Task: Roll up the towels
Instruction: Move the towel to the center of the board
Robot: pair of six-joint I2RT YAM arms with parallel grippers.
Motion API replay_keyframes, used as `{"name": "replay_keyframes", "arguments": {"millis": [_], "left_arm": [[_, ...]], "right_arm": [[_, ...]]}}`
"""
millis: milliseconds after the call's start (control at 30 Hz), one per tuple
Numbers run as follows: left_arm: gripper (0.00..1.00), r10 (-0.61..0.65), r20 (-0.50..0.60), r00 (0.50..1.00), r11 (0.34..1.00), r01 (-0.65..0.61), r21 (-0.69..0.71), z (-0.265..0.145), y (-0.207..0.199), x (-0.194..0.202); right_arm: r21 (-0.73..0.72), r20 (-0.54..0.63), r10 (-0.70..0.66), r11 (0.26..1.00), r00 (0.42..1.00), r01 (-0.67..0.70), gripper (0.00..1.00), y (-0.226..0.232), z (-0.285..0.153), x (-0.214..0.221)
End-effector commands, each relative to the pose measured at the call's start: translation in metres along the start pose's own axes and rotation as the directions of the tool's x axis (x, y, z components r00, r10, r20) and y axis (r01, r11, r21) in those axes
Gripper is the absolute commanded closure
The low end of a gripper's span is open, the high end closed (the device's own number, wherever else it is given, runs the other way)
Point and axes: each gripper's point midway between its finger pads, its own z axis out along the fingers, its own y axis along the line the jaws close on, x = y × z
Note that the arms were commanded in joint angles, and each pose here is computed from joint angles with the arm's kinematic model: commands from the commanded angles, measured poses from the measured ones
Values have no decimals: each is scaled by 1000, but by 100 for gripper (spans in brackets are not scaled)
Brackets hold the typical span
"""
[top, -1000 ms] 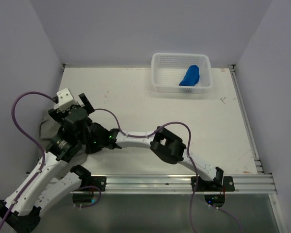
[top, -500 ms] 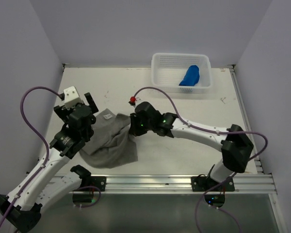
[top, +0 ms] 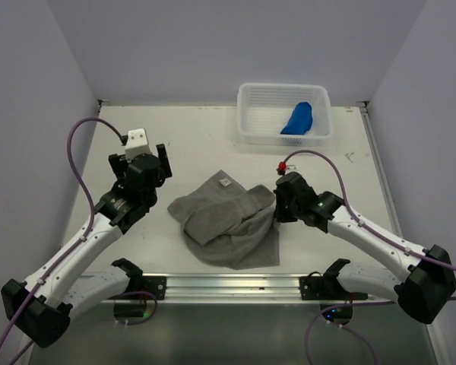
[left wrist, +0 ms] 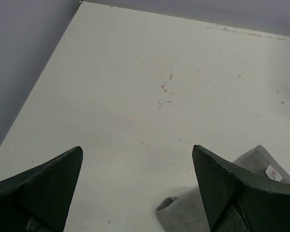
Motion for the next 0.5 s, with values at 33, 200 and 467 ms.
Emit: {"name": "replay_keyframes", "arguments": {"millis": [33, 200, 467], "left_arm": [[0, -23, -56, 998, 992, 30, 121, 2, -31, -3], [2, 2, -151, 988, 970, 35, 240, -2, -58, 11], [23, 113, -353, 929, 877, 74, 475, -21, -102, 82]], "right_arm": [[152, 4, 37, 988, 999, -37, 100, -44, -5, -1], [156, -14, 155, 976, 988, -151, 83, -66, 1, -10], [107, 26, 180, 978, 983, -181, 39, -62, -13, -30]]}}
